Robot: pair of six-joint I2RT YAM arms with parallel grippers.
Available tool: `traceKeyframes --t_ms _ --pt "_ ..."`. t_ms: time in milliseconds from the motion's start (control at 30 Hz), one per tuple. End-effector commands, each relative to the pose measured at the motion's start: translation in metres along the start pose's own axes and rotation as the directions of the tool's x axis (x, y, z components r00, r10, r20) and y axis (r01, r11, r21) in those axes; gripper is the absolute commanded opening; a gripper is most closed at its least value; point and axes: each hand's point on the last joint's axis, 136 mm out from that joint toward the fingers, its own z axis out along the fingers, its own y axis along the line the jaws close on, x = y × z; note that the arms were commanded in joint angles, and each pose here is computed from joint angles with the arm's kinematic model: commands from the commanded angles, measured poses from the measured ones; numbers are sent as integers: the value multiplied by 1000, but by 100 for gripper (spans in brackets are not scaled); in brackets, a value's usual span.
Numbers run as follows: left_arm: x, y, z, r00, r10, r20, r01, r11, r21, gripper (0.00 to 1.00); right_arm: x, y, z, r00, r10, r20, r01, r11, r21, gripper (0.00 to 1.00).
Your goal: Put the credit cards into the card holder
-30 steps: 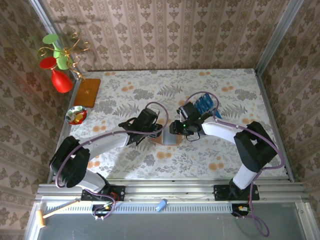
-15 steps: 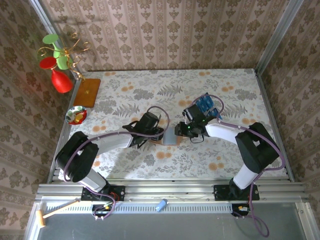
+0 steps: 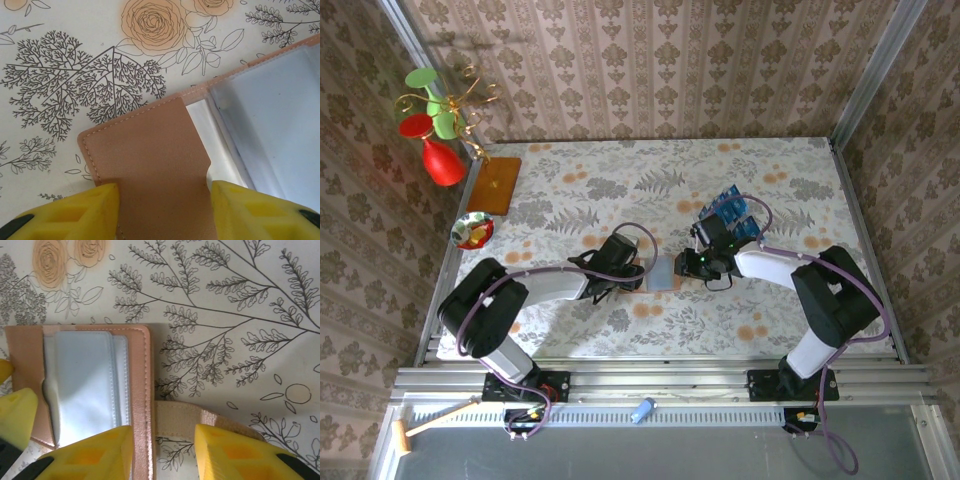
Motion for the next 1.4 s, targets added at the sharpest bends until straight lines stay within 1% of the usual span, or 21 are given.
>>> traceKeyframes --t_ms 0,200,333,533,733,900,1133,1367 --pt "0 2 3 1000 8 10 -8 1000 -12 52 -19 27 -24 999 -11 51 14 997 -73 39" --pt "-4 0 1 1000 15 20 -15 1000 -7 52 -27 45 -34 997 -29 72 36 994 -99 37" --pt "-5 1 1 1000 20 23 -20 1000 -10 52 -29 51 -25 998 -35 55 41 994 -102 34" --pt "-10 0 -4 999 27 37 -27 1000 -4 53 -27 58 -6 999 -51 17 53 994 -94 26" --pt "-20 -4 -17 998 22 58 -23 1000 12 56 -23 50 15 998 -52 -17 51 997 -64 21" --pt "-21 -9 -23 999 5 51 -7 999 32 55 -19 42 25 998 -48 -37 46 998 -46 17" --pt "-8 -4 -15 1000 3 21 -4 1000 19 50 -13 34 32 998 -44 -49 43 999 -27 16" --pt "-2 0 -5 1000 20 13 -20 1000 2 50 -8 28 37 997 -42 -62 41 999 -19 13"
